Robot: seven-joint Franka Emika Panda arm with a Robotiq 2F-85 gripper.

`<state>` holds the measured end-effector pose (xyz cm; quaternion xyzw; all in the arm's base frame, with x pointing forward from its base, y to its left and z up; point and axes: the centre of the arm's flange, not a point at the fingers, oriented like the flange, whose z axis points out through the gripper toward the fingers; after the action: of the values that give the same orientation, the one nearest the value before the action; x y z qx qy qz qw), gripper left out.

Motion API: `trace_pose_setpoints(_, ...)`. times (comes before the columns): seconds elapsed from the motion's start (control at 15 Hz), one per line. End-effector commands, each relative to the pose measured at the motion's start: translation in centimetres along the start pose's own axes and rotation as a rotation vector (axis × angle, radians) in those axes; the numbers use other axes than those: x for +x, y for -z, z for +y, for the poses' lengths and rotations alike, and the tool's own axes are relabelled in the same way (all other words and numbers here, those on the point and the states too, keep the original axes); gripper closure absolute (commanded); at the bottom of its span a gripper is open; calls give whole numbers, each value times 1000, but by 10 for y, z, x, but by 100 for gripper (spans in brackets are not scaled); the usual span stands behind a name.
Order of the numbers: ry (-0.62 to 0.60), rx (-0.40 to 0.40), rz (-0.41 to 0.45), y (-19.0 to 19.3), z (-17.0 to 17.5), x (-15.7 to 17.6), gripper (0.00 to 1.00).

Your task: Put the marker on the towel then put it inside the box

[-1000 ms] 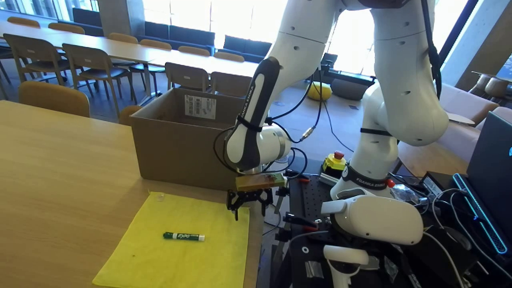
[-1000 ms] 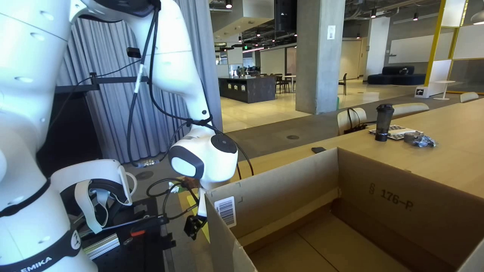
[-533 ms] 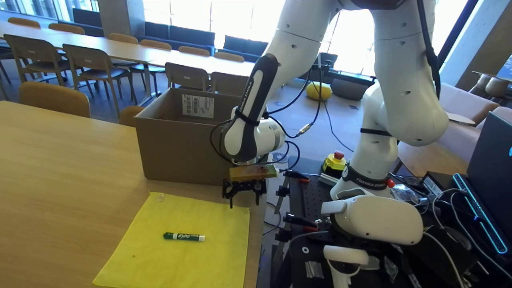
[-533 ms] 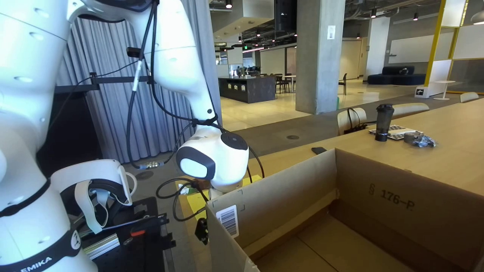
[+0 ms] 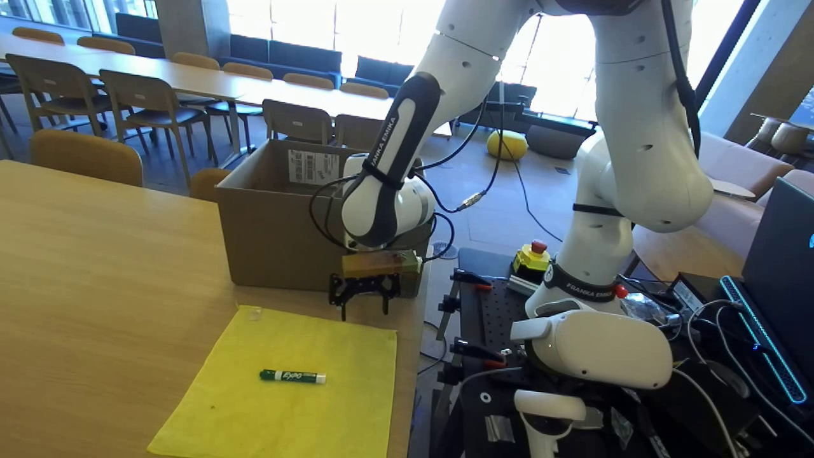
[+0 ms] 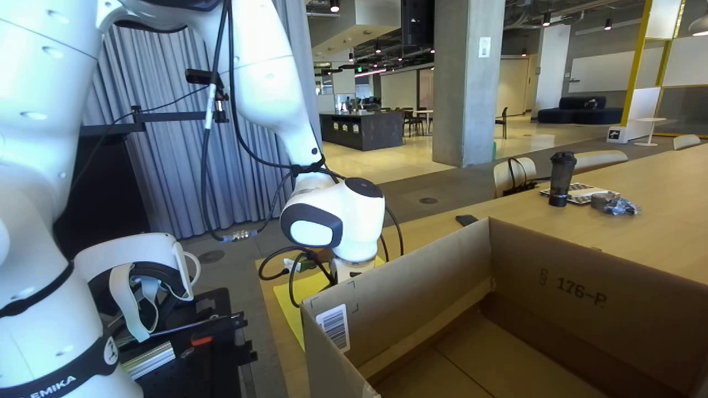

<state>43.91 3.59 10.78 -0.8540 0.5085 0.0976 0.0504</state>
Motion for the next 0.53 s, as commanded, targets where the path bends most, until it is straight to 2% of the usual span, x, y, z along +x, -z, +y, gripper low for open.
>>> trace_pose_setpoints(0.0,46,1,-22,9,-21,-6,0)
trace_pose_setpoints(0.47,104,-30,-83,-3,-26,-37,0)
